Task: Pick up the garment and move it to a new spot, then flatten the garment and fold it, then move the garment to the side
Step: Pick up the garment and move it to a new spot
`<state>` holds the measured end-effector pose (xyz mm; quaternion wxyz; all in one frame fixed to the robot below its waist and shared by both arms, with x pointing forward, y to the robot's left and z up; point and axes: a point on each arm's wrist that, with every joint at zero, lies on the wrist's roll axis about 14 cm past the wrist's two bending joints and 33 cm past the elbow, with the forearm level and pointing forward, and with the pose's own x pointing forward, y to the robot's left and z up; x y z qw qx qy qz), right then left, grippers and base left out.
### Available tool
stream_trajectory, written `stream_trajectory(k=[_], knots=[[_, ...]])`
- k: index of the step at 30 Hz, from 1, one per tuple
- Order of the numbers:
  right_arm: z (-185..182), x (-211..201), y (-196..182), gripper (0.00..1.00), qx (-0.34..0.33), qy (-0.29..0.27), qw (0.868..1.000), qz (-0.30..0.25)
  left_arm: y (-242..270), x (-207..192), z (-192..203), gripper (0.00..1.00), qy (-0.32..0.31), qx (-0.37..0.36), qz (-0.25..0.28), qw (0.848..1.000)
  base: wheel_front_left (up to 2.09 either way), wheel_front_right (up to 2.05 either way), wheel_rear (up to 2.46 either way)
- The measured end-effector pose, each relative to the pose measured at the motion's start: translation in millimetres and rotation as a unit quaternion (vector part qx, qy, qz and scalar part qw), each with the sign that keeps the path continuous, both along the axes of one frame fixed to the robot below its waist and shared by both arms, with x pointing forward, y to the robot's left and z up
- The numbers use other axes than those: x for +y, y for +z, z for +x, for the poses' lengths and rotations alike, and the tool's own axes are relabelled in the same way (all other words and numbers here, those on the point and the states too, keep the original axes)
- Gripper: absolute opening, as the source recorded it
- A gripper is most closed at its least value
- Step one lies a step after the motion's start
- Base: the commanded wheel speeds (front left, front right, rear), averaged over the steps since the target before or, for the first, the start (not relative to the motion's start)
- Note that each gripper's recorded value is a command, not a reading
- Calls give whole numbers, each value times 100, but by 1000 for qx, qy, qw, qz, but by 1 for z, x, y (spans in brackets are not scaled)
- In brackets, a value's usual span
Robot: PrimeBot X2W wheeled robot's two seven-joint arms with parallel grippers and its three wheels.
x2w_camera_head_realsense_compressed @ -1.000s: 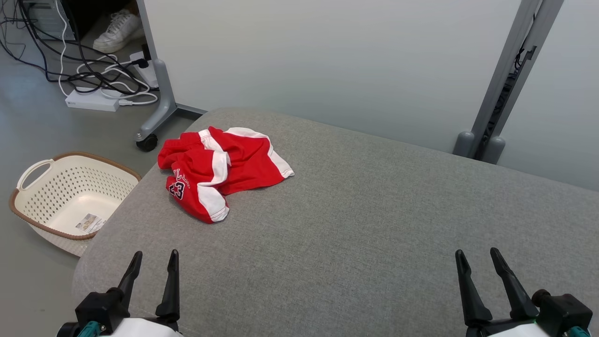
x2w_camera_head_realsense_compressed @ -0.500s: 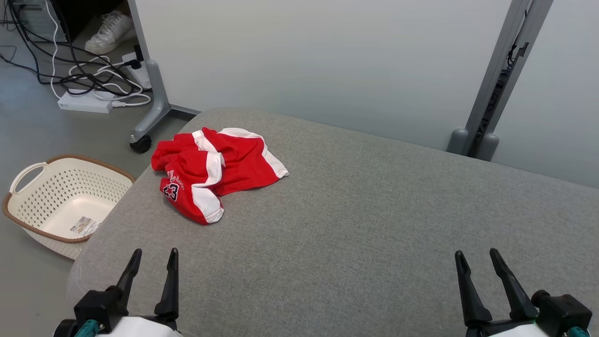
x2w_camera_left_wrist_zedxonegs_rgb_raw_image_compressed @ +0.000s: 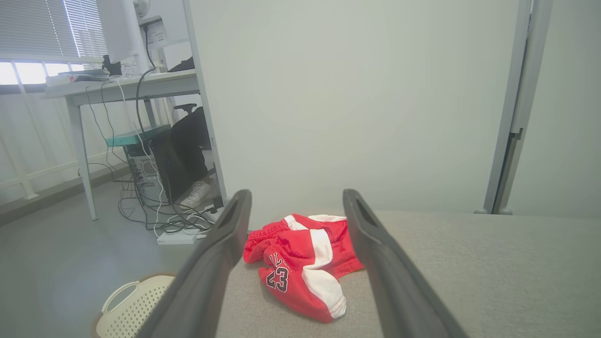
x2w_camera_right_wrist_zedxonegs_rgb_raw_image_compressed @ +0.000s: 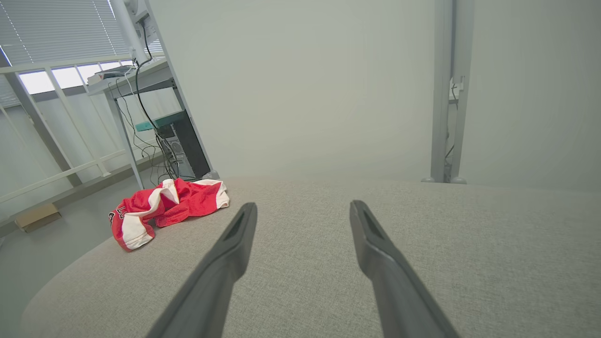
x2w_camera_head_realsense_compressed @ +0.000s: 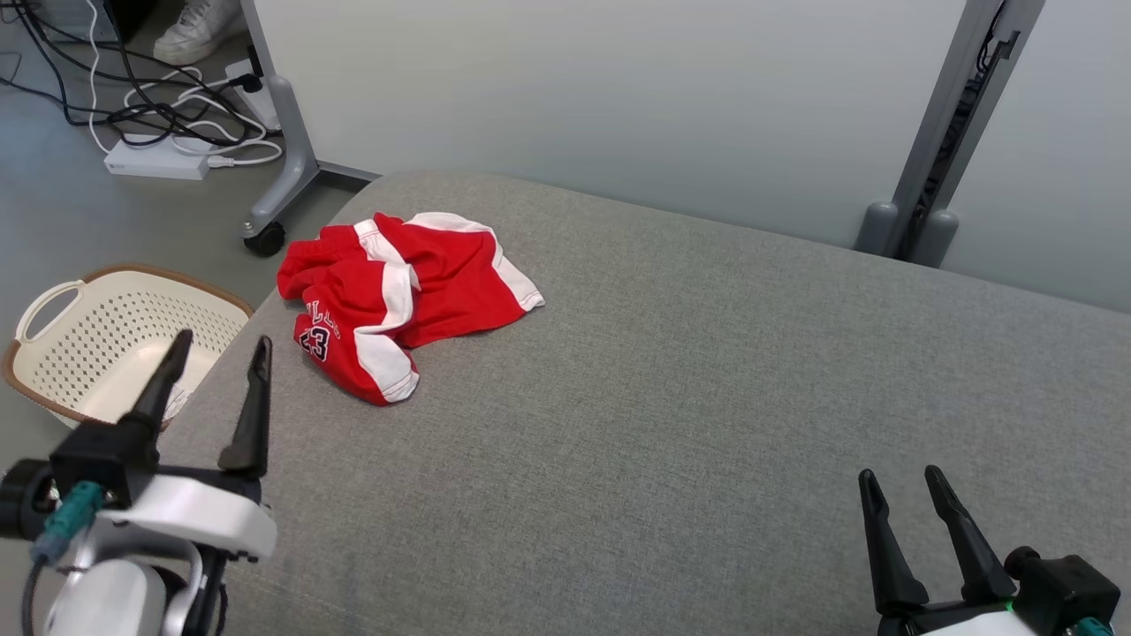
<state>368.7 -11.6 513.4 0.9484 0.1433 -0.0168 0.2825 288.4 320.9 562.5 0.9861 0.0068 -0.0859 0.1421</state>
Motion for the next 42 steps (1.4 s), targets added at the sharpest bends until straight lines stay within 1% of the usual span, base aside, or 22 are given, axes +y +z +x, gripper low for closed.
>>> stream_trajectory(k=[5, 9, 12, 14, 19, 21, 22, 24, 26, 29, 34, 37, 40, 41, 42], knots=[[4, -1, -8, 100, 12, -3, 1000, 3, 26, 20, 23, 100, -1, 8, 37, 999, 0, 0, 0], [10, -7, -9, 100, 13, -15, 1000, 4, 32, 35, 46, 100, -4, 31, 36, 999, 0, 0, 0], [15, -13, -12, 100, 15, -24, 1000, 3, 32, 49, 66, 100, -3, 48, 21, 999, 0, 0, 0], [20, -18, -12, 100, 13, -32, 999, 3, 23, 54, 81, 100, -3, 76, 15, 997, 0, 0, 0], [26, -33, -19, 100, 22, -56, 998, 3, 0, 56, 116, 100, -13, 127, -10, 992, 0, 0, 0], [30, -36, -19, 100, 20, -61, 998, 4, -14, 58, 127, 100, -10, 152, -40, 988, 0, 0, 0], [32, -37, -19, 100, 19, -63, 998, 4, -21, 60, 131, 100, -8, 169, -42, 985, 0, 0, 0], [38, -41, -19, 100, 17, -69, 997, 3, -31, 64, 141, 100, 0, 179, -84, 980, 0, 0, 0], [45, -46, -20, 100, 13, -74, 997, 0, -44, 69, 150, 100, 6, 207, -92, 974, 0, 0, 0], [55, -54, -22, 100, 9, -85, 996, -5, -64, 81, 159, 100, 29, 221, -147, 964, 0, 0, 0], [62, -75, -31, 100, 17, -113, 993, -13, -103, 84, 173, 100, 49, 257, -199, 944, 0, 0, 0], [64, -85, -39, 100, 26, -127, 991, -17, -137, 75, 176, 100, 53, 299, -233, 924, 0, 0, 0], [64, -94, -45, 100, 35, -141, 989, -21, -171, 71, 164, 100, 66, 361, -257, 894, 0, 0, 0], [63, -96, -46, 100, 37, -143, 989, -22, -179, 70, 161, 100, 70, 376, -262, 886, 0, 0, 0], [63, -99, -48, 100, 38, -147, 988, -23, -183, 69, 160, 100, 72, 383, -266, 882, 0, 0, 0]])
